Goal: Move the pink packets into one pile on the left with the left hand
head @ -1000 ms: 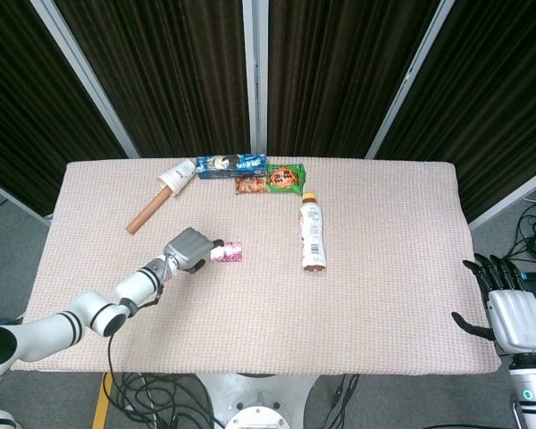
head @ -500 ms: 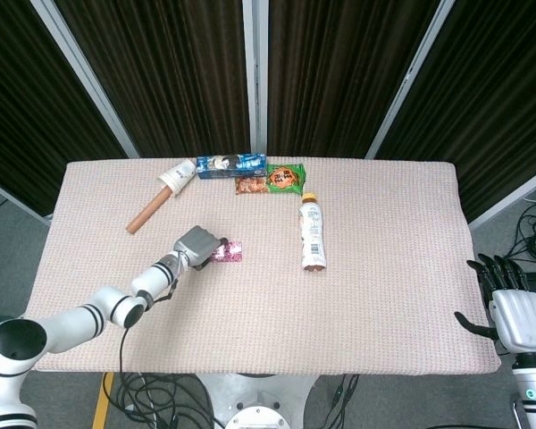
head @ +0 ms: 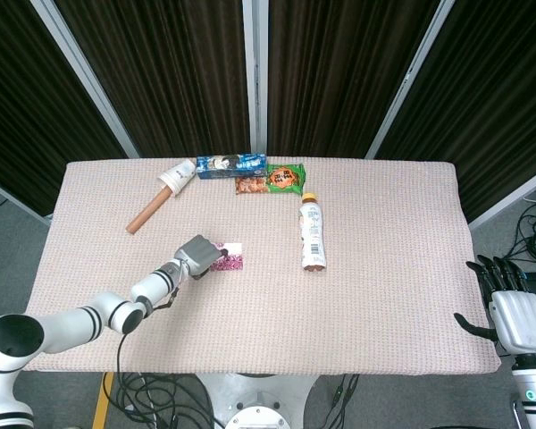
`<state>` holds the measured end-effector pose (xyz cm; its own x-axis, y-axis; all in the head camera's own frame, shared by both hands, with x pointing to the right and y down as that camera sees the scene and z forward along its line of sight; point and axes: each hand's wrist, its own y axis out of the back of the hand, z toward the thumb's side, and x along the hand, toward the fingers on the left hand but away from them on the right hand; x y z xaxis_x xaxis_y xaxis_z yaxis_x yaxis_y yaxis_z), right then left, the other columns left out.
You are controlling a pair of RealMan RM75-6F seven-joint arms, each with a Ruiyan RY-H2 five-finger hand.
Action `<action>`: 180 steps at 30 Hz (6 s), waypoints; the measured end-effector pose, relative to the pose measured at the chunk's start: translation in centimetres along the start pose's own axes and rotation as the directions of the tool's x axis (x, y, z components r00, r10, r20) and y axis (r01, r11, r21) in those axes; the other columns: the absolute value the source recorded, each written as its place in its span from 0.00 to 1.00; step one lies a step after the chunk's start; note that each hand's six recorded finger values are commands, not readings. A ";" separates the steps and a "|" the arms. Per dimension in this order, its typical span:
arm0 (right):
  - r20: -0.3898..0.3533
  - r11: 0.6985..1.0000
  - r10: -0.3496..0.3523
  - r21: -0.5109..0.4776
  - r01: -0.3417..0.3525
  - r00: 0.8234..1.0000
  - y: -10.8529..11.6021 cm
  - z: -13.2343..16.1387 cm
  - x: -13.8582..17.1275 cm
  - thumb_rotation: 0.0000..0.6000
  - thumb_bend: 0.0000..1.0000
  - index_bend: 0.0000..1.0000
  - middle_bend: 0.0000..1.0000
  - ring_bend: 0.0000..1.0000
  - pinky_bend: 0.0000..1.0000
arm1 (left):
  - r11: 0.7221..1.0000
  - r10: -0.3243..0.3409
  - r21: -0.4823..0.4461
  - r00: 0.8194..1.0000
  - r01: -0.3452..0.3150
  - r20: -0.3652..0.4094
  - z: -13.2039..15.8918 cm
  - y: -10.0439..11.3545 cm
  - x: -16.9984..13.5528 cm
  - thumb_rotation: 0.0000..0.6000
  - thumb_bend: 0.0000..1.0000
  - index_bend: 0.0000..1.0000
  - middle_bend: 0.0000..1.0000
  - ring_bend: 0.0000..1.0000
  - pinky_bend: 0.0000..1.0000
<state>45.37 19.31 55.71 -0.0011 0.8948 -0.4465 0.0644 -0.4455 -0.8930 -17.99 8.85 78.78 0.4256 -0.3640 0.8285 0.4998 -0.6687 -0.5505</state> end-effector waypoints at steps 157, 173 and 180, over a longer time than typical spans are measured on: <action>0.045 1.000 -0.001 0.004 0.001 0.999 0.5 -1.3 0.9 0.84 0.10 0.15 0.08 0.00 0.00 | 0.965 0.125 -0.186 0.949 -0.184 -0.288 1.1 3.0 4.3 1.00 0.25 0.49 0.85 0.82 0.89; 0.017 1.000 -0.004 -0.001 0.004 1.000 0.5 -0.7 0.9 0.83 0.10 0.15 0.08 0.00 0.00 | 0.958 0.155 -0.178 0.928 -0.225 -0.338 -1.4 3.9 1.1 1.00 0.24 0.49 0.85 0.82 0.89; -0.009 1.000 0.006 -0.009 -0.006 1.000 0.1 0.0 0.6 0.83 0.11 0.15 0.08 0.00 0.00 | 0.962 0.115 -0.187 0.915 -0.200 -0.387 -3.6 1.1 -1.2 1.00 0.24 0.48 0.85 0.82 0.89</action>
<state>45.37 19.78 55.34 0.0080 0.8924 -0.4512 0.0738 -0.4505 -0.8897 -20.71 6.23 77.52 0.1550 -0.6605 0.7346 0.2545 -0.6918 -0.6757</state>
